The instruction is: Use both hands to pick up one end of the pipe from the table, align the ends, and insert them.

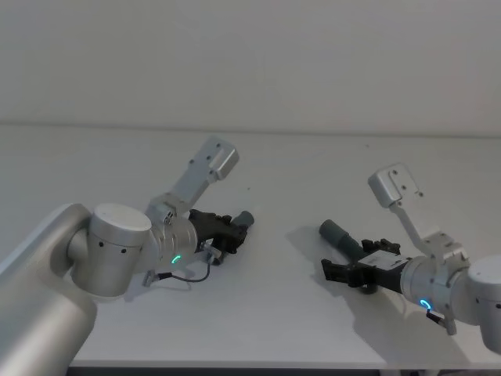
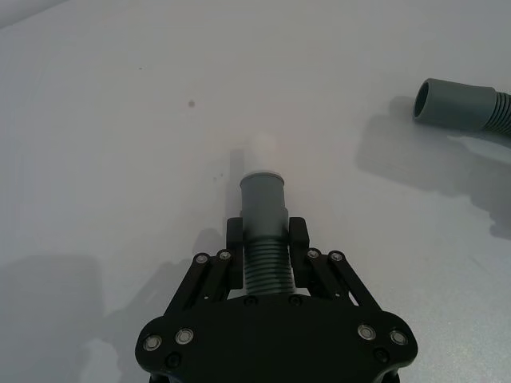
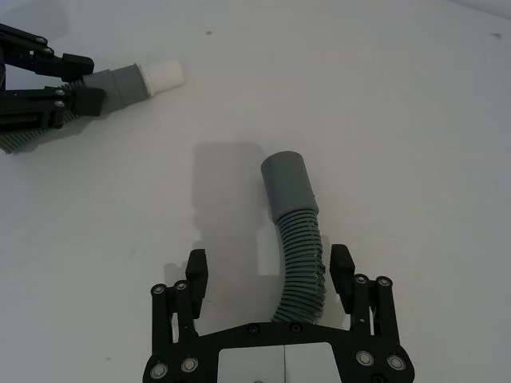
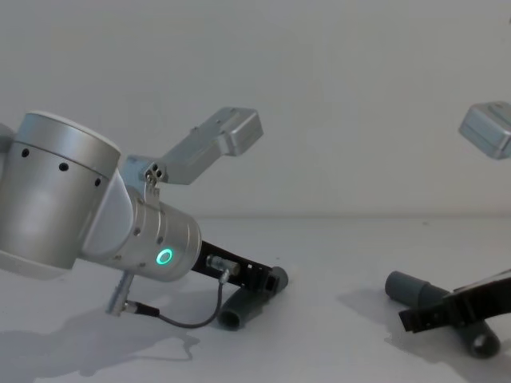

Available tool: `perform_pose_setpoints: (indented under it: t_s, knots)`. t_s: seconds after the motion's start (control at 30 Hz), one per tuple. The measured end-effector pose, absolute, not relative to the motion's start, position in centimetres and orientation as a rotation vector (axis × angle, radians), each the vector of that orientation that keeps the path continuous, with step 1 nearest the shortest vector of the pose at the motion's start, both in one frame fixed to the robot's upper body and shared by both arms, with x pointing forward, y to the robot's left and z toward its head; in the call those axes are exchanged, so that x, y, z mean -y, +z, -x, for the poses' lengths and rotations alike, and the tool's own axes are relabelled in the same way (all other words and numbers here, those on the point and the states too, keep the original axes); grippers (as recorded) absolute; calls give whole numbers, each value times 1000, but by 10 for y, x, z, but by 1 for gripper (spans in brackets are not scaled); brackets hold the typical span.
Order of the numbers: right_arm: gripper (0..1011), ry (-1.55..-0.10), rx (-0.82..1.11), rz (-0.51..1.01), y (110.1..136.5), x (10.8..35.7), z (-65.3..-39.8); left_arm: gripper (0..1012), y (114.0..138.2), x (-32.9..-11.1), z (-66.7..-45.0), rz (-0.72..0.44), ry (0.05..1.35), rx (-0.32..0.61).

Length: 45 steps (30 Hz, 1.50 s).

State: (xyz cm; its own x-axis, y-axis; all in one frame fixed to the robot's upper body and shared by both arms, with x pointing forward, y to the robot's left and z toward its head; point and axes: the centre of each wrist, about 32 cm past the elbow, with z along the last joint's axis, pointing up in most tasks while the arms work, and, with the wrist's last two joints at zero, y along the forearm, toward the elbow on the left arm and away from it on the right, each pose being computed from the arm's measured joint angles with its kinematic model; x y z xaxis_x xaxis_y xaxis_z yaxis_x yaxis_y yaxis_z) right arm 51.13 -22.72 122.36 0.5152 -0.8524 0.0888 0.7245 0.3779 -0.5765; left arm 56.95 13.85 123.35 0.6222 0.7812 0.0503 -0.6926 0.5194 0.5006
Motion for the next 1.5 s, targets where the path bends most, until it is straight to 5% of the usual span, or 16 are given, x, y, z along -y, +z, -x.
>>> perform_pose_setpoints:
  t_s: [0.77, 1.5]
  knots:
    - [298, -1028, -243, 607, 1223, 227, -512, 323, 1233, -139, -570, -511, 890, -190]
    - [268, -1028, -243, 606, 1223, 227, -512, 323, 1233, -138, -569, -512, 890, -189]
